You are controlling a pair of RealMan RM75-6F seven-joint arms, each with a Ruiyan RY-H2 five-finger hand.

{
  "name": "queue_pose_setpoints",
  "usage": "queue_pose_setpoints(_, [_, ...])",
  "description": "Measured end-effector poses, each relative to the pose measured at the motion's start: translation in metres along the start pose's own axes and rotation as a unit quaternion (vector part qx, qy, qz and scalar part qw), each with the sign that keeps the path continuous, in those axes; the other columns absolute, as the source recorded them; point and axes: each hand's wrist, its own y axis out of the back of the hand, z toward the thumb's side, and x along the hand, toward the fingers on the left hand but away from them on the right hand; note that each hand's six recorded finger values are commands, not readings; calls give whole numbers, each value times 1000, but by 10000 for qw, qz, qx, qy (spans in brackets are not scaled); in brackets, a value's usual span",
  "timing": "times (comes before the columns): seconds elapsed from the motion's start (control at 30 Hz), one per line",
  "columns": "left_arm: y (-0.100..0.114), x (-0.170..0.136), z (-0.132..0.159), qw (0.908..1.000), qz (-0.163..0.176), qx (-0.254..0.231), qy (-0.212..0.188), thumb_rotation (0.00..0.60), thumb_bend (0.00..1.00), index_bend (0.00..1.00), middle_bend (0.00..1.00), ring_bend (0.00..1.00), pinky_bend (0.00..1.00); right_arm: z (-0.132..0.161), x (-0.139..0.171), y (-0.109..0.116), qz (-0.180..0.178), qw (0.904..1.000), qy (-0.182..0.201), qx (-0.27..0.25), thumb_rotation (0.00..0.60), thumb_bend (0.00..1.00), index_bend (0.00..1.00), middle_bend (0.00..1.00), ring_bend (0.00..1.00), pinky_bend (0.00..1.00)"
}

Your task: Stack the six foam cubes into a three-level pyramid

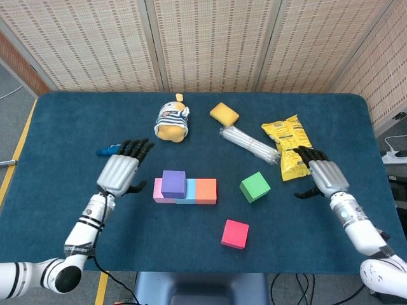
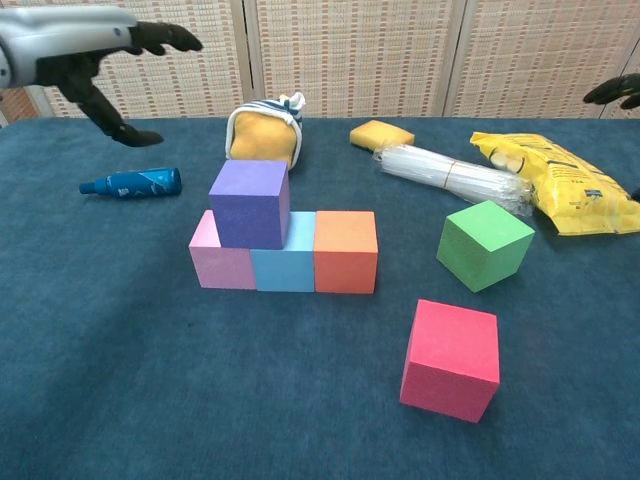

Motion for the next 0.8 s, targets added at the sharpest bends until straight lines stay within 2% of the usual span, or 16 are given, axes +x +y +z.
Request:
queue_pose_setpoints(0.13, [6, -13, -34, 9995, 192, -111, 231, 600, 302, 64, 14, 0, 61, 13, -16, -10, 208, 9984, 275, 444, 600, 199, 130, 134, 0, 88])
queue_pose_setpoints(0.3, [5, -35, -71, 9983, 333, -155, 459, 600, 301, 92, 32, 0, 74, 30, -34, -23, 339, 9954, 500, 750, 600, 199, 199, 172, 0, 108])
queue_pose_setpoints(0.47, [0, -53, -89, 9979, 340, -177, 515, 600, 301, 107, 36, 0, 82, 46, -52, -41, 393, 9923, 662, 966, 600, 199, 317, 223, 21, 116])
queue_pose_setpoints(0.8, [-11, -80, -111, 9967, 349, -420, 608, 600, 297, 114, 38, 0, 83, 63, -81, -68, 458, 9879, 741, 1282, 600, 199, 374, 259, 62, 118])
